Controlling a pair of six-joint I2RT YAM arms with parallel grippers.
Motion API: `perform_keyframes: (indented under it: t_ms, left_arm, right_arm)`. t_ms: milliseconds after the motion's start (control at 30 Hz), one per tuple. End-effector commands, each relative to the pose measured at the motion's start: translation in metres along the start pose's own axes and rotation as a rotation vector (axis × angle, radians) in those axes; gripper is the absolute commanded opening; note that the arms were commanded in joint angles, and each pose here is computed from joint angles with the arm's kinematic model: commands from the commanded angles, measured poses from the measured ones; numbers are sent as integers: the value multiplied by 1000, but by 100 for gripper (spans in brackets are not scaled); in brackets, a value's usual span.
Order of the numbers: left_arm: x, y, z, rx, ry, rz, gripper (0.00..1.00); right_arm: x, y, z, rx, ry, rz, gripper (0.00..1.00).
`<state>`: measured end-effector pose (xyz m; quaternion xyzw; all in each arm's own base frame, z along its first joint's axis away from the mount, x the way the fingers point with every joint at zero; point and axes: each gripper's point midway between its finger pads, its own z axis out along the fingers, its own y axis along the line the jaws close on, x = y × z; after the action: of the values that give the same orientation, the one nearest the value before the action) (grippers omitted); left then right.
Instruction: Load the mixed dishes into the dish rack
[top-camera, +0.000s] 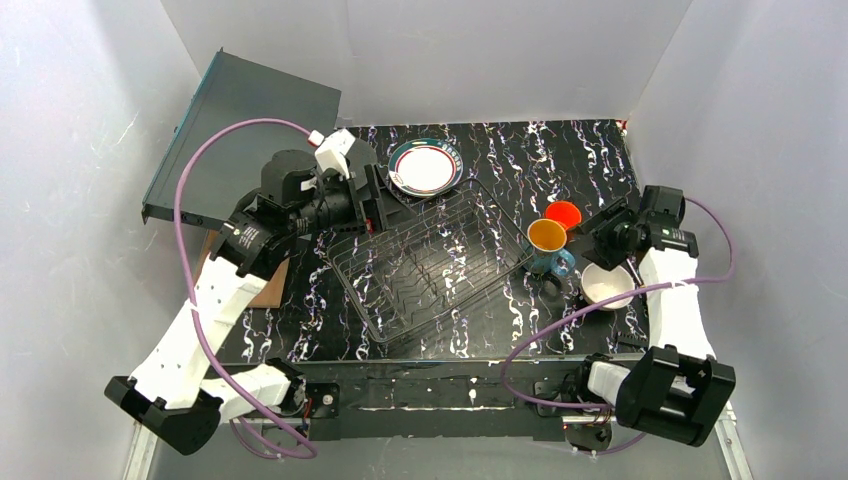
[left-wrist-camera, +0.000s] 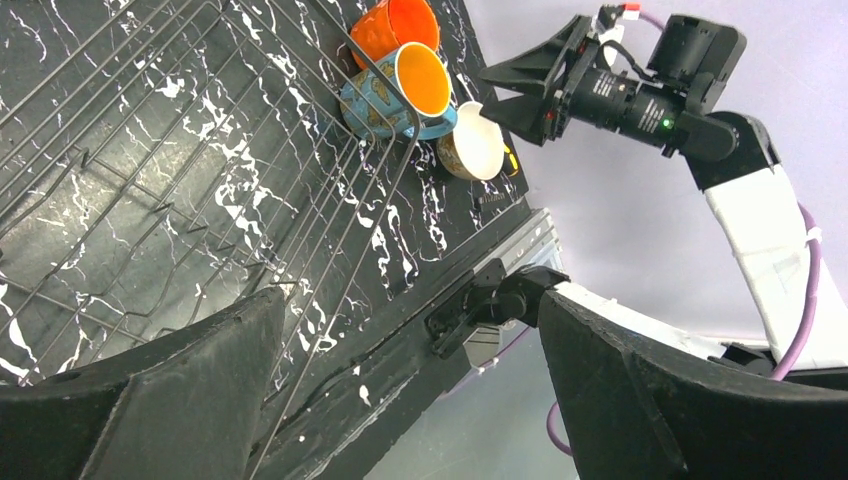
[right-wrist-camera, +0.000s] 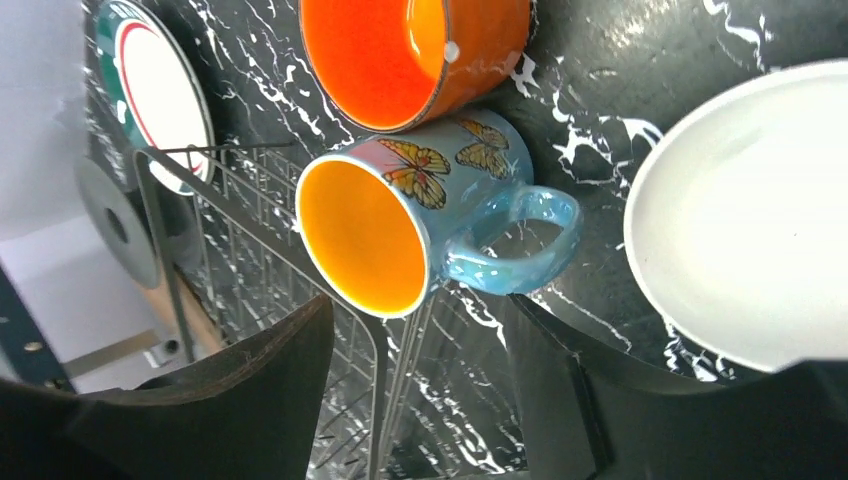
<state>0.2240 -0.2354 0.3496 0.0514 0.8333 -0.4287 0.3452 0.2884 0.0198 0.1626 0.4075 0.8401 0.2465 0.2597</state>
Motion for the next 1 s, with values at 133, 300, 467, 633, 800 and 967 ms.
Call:
perform_keyframes:
  t_ms: [133,300,467,633,800,967]
  left_arm:
    - [6,-10,-1,49,32,18,98]
    - [10,-17,-8,68,29,19,98]
    - [19,-14,-13,63,36,15,98]
    - [28,-10,-14,57,61,11,98]
    - [34,-6,-15,48,78,13,98]
    - [43,1,-7,32,113,-5,98]
  right_arm:
    - [-22,30,9,123,-53,-373,71]
    - [-32,24,26,272,-45,-439,63]
    - [-22,23,46,337,-26,-538,60]
    - [-9,16,61,354,-12,-591,59]
    - [-17,3,66,399,-67,-625,54]
    - [-13,-3,73,412,-72,-642,47]
